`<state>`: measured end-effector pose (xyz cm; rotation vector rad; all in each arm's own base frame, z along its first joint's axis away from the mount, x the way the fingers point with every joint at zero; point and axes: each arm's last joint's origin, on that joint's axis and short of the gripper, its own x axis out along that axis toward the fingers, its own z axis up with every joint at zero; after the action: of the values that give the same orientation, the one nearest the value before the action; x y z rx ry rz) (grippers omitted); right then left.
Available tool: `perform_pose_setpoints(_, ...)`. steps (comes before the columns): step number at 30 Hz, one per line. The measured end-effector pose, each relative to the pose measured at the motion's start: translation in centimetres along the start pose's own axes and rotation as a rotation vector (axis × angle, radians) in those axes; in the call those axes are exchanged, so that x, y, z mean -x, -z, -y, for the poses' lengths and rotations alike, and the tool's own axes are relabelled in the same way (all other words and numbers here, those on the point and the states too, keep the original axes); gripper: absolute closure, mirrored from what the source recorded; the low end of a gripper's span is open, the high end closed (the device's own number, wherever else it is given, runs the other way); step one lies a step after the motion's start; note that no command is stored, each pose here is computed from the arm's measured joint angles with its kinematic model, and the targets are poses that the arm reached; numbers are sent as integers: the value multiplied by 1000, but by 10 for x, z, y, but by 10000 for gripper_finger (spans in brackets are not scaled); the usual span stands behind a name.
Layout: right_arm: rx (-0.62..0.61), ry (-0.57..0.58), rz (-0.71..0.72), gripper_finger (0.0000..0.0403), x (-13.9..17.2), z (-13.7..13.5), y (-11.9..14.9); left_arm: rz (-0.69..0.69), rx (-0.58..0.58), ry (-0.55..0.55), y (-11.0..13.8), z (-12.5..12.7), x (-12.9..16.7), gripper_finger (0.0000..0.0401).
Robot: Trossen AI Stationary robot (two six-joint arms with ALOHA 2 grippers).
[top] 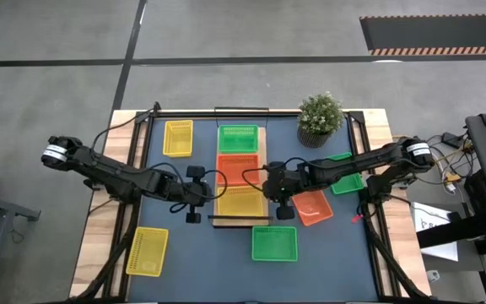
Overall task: Stack baskets on shelf by color
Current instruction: Stack the top yellow bin on top of the yellow bin on the shelf
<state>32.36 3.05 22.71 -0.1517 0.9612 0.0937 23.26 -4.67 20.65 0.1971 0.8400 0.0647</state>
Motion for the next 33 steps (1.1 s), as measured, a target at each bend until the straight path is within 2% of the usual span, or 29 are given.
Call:
perform_pose_setpoints(7, -28, 79, -35, 394, 36, 2, 9, 16, 21, 33, 0, 4, 15, 395)
perform_pose_setpoints(16, -21, 85, 109, 394, 58, -4, 38, 60, 25, 18, -3, 2, 20, 395)
perform_pose_setpoints(20, -18, 88, 142, 394, 63, -4, 50, -18, -48, 4, 2, -1, 29, 395)
perform_pose_setpoints(23, 9, 96, 194, 394, 68, -4, 55, 26, -61, -84, -7, -15, 45, 395)
perform_pose_setpoints(27, 55, 112, 269, 394, 76, -4, 59, 64, -28, -131, -14, -44, 63, 395)
perform_pose_setpoints(33, 103, 139, 381, 394, 93, -2, 58, -45, 121, -216, 4, -83, 77, 395)
